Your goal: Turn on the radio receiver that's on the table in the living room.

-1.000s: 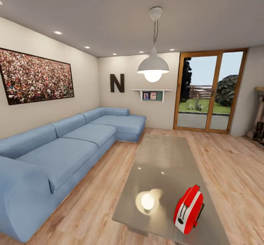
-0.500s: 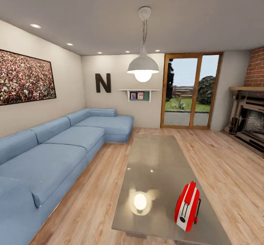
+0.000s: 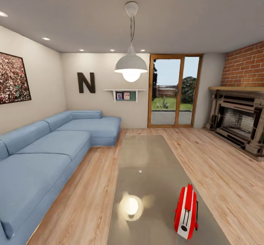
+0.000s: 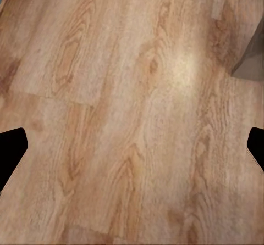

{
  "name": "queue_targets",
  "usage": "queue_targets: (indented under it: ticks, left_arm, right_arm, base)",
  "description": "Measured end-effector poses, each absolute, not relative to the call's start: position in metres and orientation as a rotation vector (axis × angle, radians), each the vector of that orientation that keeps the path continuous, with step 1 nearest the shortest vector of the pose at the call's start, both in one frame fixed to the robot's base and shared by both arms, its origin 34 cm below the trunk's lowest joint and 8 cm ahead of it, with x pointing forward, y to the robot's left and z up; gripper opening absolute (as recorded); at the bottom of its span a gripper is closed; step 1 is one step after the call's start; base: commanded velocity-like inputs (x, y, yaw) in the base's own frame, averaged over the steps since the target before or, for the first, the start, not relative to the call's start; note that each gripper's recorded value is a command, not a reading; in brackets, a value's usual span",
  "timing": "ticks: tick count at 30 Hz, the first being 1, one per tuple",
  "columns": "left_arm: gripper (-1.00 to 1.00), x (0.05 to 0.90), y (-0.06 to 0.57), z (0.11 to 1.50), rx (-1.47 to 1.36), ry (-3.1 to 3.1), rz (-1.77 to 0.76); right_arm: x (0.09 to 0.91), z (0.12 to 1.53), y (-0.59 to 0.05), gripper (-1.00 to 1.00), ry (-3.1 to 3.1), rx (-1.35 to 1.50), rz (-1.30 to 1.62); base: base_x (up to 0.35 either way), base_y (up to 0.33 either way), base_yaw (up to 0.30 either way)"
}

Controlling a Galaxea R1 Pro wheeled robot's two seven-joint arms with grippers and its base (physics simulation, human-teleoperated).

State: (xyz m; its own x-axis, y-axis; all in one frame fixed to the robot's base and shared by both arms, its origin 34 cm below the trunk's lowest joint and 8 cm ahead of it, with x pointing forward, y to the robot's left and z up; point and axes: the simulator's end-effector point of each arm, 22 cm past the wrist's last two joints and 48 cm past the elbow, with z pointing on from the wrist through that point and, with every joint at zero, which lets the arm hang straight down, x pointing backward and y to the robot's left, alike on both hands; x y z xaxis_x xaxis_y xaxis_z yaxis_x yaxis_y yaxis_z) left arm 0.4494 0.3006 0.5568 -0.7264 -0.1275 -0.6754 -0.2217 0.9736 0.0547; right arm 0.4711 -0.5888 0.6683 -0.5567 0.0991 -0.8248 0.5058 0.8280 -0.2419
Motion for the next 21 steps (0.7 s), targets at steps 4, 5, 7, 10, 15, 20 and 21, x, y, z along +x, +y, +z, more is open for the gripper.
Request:
queue_targets:
  ticks: [4, 5, 7, 10, 15, 20, 21]
  left_arm:
    - [1.0, 0.4496, 0.3006, 0.5569, -0.243, 2.391, 0.17]
    - [1.0, 0.4496, 0.3006, 0.5569, -0.243, 2.39, 0.17]
    - [1.0, 0.4496, 0.3006, 0.557, -0.243, 2.39, 0.17]
    - [1.0, 0.4496, 0.3006, 0.557, -0.243, 2.39, 0.17]
    - [1.0, 0.4496, 0.3006, 0.557, -0.243, 2.39, 0.17]
    - [1.0, 0.4496, 0.3006, 0.557, -0.243, 2.39, 0.17]
    - [1.0, 0.4497, 0.3006, 0.557, -0.243, 2.39, 0.17]
  right_arm:
    - [0.4712, 0.6684, -0.5888, 1.0, 2.117, 0.442, -0.58]
    - [0.4712, 0.6683, -0.5888, 1.0, 2.117, 0.442, -0.58]
    - [0.4712, 0.6684, -0.5888, 1.0, 2.117, 0.442, -0.58]
    - [0.4715, 0.6686, -0.5887, 1.0, 2.116, 0.441, -0.58]
    - [0.4704, 0.6689, -0.5903, 1.0, 2.115, 0.448, -0.588]
    - [0.4711, 0.6687, -0.5891, 1.0, 2.117, 0.439, -0.588]
    - [0.472, 0.6665, -0.5847, 1.0, 2.12, 0.438, -0.577]
  base:
    - [0.059, 0.044, -0.278]
    - [0.018, 0.013, -0.269]
    - [0.008, 0.006, -0.245]
    - [0.002, 0.002, -0.115]
    - [0.0, 0.0, -0.015]
    - [0.0, 0.0, -0.002]
    - [0.0, 0.0, 0.0]
